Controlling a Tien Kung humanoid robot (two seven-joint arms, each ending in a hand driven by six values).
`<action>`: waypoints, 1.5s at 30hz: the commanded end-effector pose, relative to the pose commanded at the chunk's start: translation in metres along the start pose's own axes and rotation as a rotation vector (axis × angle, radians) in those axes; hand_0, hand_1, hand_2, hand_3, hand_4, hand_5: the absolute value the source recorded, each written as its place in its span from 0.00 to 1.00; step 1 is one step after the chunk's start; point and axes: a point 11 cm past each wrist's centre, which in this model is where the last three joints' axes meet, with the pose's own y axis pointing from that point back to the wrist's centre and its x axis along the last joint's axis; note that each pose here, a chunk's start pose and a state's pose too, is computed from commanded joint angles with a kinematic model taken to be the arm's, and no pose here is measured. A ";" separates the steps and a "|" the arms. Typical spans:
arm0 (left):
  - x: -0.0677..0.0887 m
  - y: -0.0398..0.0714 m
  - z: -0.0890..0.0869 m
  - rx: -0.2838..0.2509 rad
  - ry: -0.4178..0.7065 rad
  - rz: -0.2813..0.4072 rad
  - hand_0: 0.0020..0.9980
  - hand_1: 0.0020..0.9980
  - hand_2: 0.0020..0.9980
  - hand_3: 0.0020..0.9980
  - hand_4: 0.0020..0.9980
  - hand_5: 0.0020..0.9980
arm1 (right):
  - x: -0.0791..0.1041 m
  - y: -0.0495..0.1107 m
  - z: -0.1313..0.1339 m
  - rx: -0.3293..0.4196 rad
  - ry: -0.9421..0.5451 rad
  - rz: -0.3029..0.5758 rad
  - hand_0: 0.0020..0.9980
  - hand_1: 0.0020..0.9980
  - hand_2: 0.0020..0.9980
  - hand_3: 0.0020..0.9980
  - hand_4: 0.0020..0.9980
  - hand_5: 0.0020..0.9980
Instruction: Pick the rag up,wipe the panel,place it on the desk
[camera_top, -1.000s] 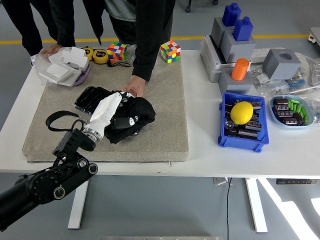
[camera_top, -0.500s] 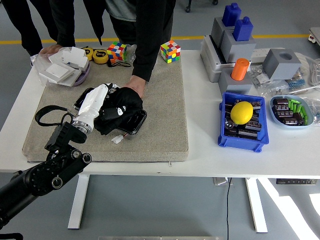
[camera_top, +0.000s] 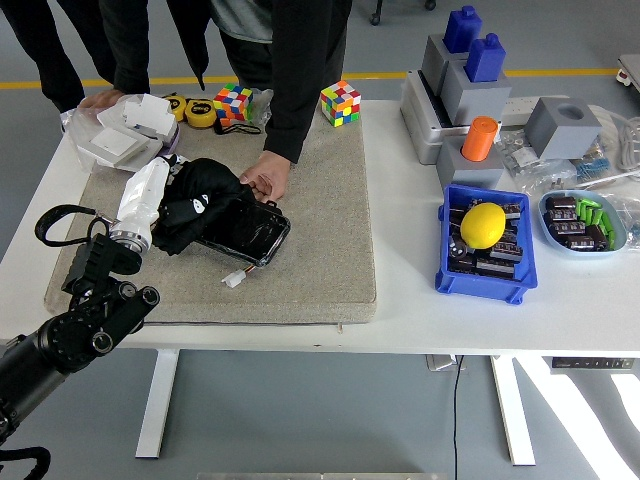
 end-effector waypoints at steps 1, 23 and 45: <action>0.003 -0.002 -0.003 0.011 -0.002 0.008 0.22 0.24 0.33 0.57 0.63 0.00 | 0.000 0.000 0.000 0.000 0.000 0.001 0.53 0.55 0.49 0.52 0.88 0.35; 0.037 -0.012 -0.044 0.144 -0.023 0.121 0.22 0.24 0.33 0.57 0.63 0.00 | 0.000 0.000 0.000 0.000 -0.003 0.001 0.53 0.55 0.49 0.52 0.88 0.35; 0.001 0.002 0.007 -0.022 0.007 -0.012 0.22 0.24 0.33 0.57 0.63 0.00 | 0.001 0.000 -0.001 0.002 -0.001 0.001 0.53 0.55 0.49 0.52 0.88 0.35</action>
